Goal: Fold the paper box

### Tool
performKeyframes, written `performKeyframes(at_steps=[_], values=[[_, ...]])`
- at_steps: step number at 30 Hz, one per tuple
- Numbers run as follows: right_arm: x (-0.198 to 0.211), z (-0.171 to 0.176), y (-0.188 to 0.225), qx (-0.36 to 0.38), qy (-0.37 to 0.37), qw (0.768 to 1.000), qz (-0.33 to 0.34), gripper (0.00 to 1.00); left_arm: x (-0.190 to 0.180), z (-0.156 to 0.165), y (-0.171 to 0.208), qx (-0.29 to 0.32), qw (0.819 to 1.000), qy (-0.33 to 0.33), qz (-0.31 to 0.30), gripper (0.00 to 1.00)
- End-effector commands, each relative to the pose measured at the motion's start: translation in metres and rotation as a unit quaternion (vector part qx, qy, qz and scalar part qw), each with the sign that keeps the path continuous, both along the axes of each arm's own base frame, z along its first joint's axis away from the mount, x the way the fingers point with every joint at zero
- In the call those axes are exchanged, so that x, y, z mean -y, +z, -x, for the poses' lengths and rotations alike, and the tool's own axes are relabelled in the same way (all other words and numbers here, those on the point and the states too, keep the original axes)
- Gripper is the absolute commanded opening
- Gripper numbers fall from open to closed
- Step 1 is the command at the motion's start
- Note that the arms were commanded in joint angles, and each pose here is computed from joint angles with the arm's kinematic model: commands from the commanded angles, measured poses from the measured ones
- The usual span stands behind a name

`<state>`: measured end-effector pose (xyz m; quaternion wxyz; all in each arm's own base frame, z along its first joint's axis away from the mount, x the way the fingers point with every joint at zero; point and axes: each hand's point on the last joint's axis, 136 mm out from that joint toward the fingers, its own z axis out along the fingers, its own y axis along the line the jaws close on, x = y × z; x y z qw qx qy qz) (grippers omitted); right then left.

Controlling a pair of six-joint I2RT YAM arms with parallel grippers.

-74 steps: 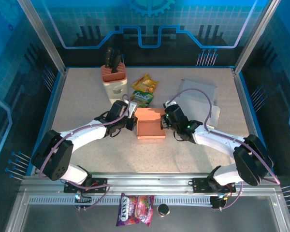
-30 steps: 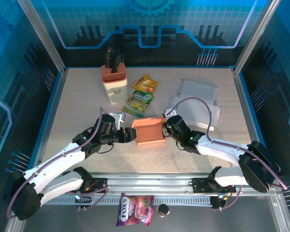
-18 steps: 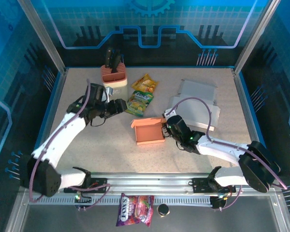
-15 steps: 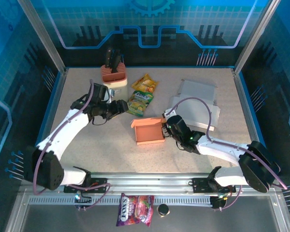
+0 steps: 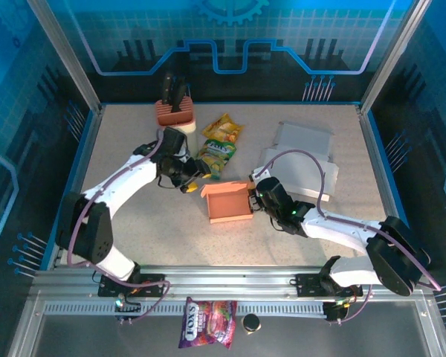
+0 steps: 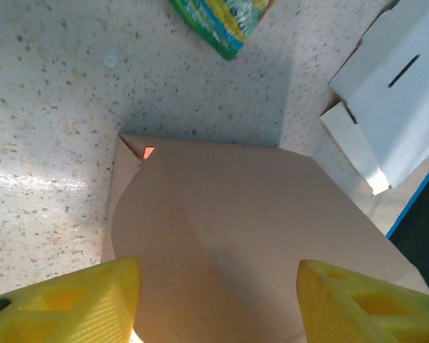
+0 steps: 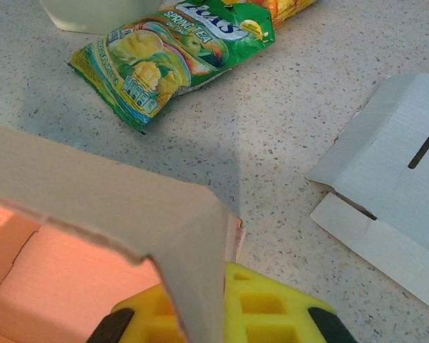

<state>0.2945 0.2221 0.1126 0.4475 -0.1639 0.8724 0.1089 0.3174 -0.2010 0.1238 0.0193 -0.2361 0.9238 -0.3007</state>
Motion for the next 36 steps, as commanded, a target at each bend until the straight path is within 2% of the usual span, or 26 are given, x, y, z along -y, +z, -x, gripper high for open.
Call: performKeyframes(at_steps=[1, 18, 23, 27, 36], values=[[-0.009, 0.0, 0.004, 0.001, 0.013, 1.0, -0.004, 0.0, 0.001, 0.004, 0.007, -0.019, 1.0, 0.018, 0.009, 0.59], [-0.015, 0.0, 0.007, -0.003, 0.018, 1.0, -0.014, 0.0, 0.022, 0.016, -0.004, -0.047, 0.997, 0.025, 0.049, 0.54], [-0.016, 0.002, 0.007, -0.006, 0.02, 1.0, -0.02, 0.0, 0.029, 0.013, -0.003, -0.046, 0.997, 0.027, 0.059, 0.48], [-0.018, 0.004, 0.009, -0.006, 0.022, 0.999, -0.026, 0.0, 0.03, 0.012, -0.006, -0.047, 0.997, 0.025, 0.059, 0.43], [-0.03, 0.008, 0.009, -0.019, 0.042, 0.997, -0.055, 0.0, 0.024, 0.012, -0.013, -0.014, 0.999, 0.005, 0.036, 0.38]])
